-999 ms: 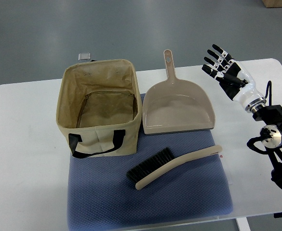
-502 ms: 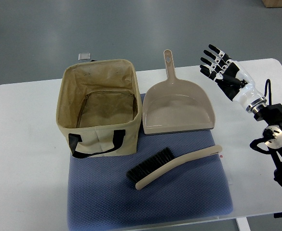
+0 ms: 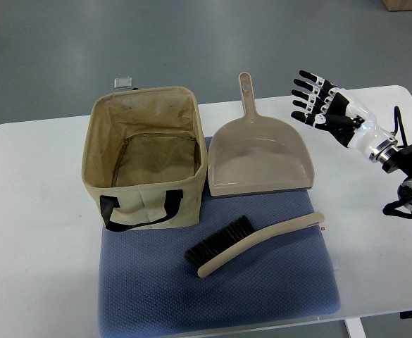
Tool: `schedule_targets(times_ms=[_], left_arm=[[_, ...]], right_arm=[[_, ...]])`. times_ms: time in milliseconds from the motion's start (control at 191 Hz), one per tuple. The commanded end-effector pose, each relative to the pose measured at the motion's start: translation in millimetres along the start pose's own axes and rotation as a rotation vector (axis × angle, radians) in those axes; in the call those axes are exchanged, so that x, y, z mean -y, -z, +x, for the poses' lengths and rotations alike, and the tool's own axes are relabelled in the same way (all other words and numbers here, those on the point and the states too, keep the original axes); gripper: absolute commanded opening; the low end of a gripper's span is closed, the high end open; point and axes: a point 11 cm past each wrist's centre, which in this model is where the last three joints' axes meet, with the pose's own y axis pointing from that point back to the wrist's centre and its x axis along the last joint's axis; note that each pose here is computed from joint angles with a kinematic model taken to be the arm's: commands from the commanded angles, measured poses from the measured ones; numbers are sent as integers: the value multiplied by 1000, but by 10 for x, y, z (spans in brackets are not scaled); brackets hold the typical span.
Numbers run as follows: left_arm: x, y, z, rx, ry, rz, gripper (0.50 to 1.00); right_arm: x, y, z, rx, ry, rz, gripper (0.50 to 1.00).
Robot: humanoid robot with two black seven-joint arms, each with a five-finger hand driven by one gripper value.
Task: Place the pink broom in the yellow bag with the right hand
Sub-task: 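Reach the right hand down to the beige handle of the black brush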
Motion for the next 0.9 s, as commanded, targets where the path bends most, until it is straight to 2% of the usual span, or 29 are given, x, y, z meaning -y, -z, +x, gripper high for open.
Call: schedule_targets(times_ms=[0, 314, 465, 633, 894], left_arm=[[0, 0, 0, 0, 0, 0, 1000], [0, 0, 0, 0, 0, 0, 1000], [0, 0, 0, 0, 0, 0, 1000], [0, 0, 0, 0, 0, 0, 1000], [0, 0, 0, 0, 0, 0, 1000]], right_arm=[[-72, 33, -36, -133, 87, -68, 928], [-276, 140, -444, -585, 402, -216, 928], [-361, 40, -716, -745, 524, -260, 924], [-418, -205, -914, -889, 551, -273, 919], [-484, -401, -981, -1015, 558, -284, 919]])
